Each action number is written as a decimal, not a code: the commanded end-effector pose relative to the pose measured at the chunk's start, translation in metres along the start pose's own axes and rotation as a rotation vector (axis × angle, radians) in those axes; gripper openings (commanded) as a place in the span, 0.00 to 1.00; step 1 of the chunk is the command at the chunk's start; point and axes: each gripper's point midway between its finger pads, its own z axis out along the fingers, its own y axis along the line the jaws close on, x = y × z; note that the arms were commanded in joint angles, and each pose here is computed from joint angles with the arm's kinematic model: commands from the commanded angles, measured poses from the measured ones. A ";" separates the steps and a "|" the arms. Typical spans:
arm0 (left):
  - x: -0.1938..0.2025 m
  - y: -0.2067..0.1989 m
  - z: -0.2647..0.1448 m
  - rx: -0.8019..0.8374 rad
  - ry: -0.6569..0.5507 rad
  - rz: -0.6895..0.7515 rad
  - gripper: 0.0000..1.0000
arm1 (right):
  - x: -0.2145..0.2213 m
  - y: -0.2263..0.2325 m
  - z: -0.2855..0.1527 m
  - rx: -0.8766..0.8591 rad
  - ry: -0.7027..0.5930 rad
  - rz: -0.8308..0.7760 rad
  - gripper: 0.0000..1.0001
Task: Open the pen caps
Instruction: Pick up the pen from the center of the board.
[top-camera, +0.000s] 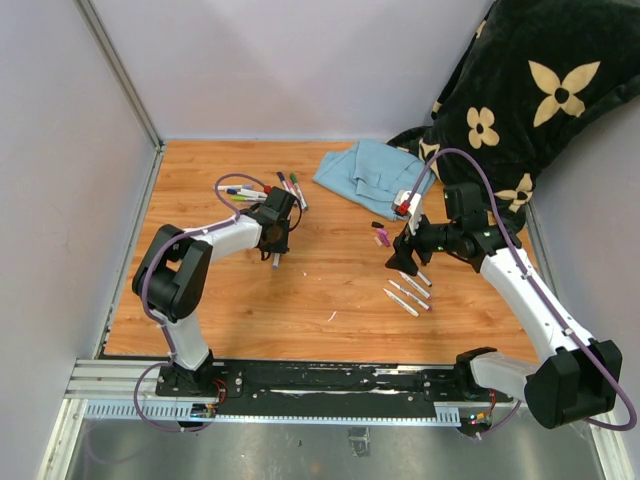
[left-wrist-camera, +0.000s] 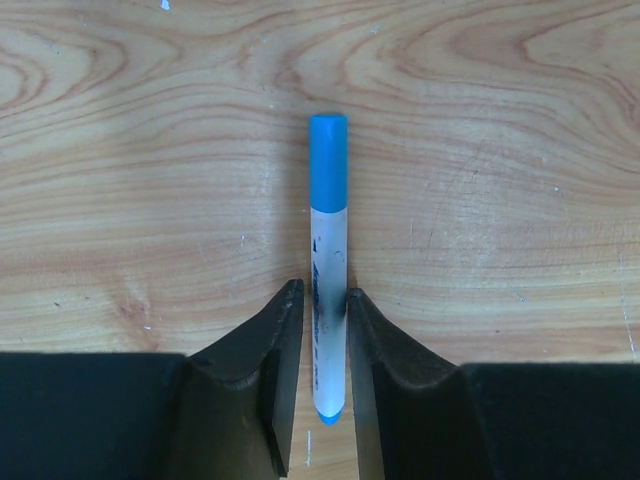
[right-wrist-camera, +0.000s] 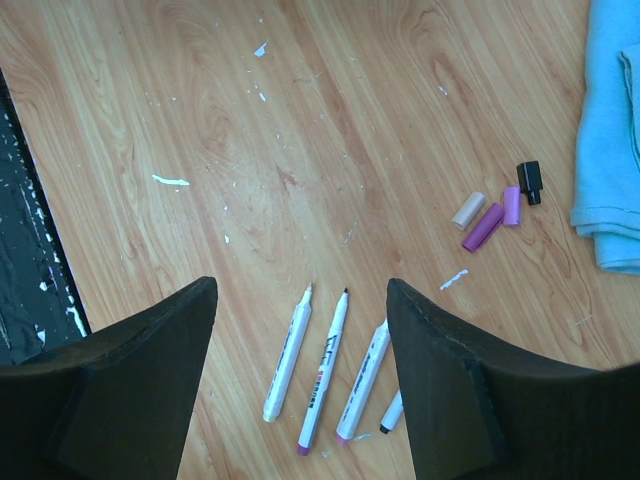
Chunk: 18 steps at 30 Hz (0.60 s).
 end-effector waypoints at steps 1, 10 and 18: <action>0.031 0.003 0.008 0.007 0.087 0.020 0.29 | -0.004 0.006 -0.003 -0.026 -0.037 0.001 0.70; 0.033 -0.004 0.006 0.054 0.091 0.016 0.03 | -0.008 0.014 -0.001 -0.069 -0.063 0.019 0.70; 0.007 -0.037 -0.033 0.229 -0.087 -0.053 0.01 | -0.021 0.035 0.004 -0.181 -0.178 0.073 0.68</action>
